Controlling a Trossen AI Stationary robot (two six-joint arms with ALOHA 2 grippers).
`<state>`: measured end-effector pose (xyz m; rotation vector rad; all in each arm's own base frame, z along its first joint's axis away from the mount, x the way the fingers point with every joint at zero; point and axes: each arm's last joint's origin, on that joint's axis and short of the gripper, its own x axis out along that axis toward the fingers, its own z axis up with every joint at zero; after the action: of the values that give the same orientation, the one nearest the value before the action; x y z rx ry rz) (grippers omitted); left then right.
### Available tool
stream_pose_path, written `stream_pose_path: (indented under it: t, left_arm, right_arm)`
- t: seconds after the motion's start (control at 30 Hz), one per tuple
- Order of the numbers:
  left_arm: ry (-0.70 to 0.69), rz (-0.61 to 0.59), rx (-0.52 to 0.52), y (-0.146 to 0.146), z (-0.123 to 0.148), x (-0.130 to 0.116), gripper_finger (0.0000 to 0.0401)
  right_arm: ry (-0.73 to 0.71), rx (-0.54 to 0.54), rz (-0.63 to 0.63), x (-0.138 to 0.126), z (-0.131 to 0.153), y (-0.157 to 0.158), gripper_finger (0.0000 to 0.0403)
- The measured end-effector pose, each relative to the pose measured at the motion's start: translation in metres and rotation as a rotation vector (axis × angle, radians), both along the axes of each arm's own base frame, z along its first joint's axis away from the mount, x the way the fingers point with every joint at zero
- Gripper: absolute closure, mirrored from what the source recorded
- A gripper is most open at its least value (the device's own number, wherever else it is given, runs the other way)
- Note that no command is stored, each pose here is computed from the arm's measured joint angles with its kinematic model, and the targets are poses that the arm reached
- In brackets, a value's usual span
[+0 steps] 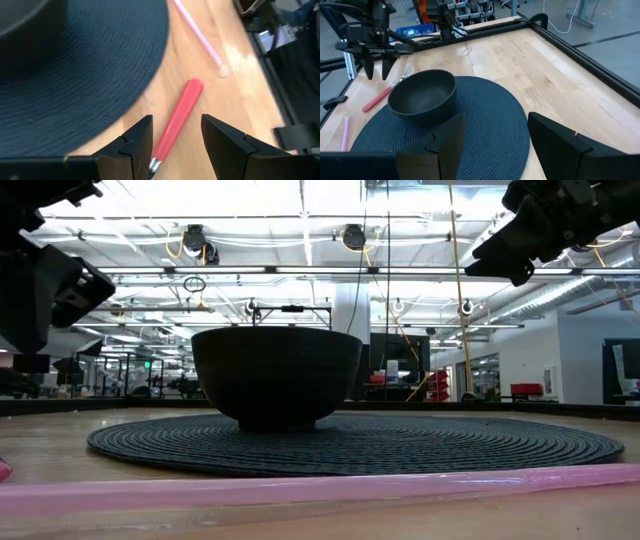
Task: Pick & Place Utensil
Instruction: Put the pink fork into the black bowl
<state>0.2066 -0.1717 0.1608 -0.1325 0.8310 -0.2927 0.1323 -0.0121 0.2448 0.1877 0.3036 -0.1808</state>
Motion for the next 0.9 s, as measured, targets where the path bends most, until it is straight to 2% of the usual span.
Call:
stream_pose_path:
  t: [0.37,0.9]
  left_arm:
    - [0.056,-0.053,0.042,-0.005,-0.020,0.003,0.0229]
    - [0.074,-0.103,0.090,0.003,-0.023,0.007,0.0229]
  right_arm:
    - [-0.003,0.000,0.000,0.000,0.000,0.000,0.0193]
    - [-0.003,0.000,0.000,0.000,0.000,0.000,0.0193]
